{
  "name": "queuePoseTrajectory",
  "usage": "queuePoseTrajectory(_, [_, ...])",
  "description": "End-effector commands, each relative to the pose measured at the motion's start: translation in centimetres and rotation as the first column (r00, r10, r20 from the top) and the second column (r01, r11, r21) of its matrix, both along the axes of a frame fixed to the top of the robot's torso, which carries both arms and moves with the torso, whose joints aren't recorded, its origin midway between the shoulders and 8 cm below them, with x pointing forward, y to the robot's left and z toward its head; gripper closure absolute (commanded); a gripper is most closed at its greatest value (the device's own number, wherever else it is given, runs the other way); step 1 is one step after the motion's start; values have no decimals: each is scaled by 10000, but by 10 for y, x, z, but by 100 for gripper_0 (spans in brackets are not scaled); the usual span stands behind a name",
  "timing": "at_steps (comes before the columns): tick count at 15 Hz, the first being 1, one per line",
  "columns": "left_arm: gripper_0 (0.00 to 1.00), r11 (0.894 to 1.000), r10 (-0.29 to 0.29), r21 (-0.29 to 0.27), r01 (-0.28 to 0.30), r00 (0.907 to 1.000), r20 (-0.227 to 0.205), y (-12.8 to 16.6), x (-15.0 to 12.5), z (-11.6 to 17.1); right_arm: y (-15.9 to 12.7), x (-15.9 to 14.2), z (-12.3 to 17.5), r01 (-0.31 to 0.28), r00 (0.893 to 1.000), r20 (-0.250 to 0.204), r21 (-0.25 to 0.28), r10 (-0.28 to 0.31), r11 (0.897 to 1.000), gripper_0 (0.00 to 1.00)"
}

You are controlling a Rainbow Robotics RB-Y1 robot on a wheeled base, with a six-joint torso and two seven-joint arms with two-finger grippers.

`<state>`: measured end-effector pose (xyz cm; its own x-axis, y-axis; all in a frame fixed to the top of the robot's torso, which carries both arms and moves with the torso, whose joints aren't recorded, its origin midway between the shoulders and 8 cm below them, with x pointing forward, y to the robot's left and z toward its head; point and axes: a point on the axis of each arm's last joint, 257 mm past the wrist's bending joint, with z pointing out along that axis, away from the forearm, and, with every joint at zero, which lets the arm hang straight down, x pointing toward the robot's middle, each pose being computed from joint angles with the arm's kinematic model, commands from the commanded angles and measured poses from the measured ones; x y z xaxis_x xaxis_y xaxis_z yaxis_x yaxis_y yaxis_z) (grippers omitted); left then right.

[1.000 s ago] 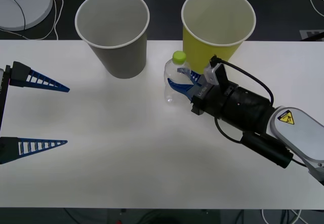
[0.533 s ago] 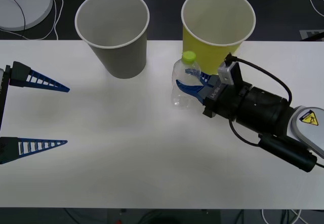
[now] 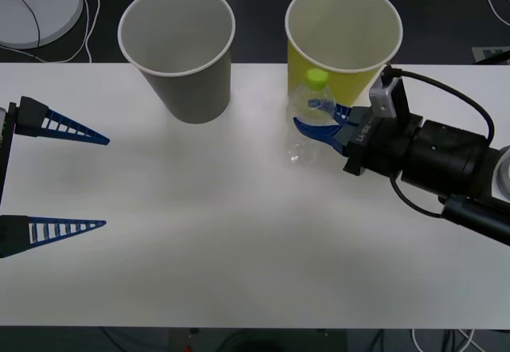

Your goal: Put the can into the green bin and the plastic bottle into the gray bin

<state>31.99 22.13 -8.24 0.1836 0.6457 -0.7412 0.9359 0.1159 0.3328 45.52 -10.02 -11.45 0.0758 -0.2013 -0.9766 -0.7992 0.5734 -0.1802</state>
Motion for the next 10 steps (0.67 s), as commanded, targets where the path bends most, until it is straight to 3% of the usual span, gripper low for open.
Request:
queuePoseTrajectory(1, [0, 10000, 0, 0, 0, 10000, 0, 0, 0, 0, -9, -4, 7, -315, 9985, -456, -79, 311, 9995, 100])
queuePoseTrajectory(4, [0, 10000, 0, 0, 0, 10000, 0, 0, 0, 0, -19, -8, 19, -548, 9960, -717, -226, 530, 9982, 100])
queuePoseTrajectory(7, [0, 10000, 0, 0, 0, 10000, 0, 0, 0, 0, -27, -14, 35, -865, 9946, -624, -507, 833, 9950, 100])
queuePoseTrajectory(10, [0, 10000, 0, 0, 0, 10000, 0, 0, 0, 0, -32, -25, 52, -1176, 9891, -963, -590, 1116, 9913, 100])
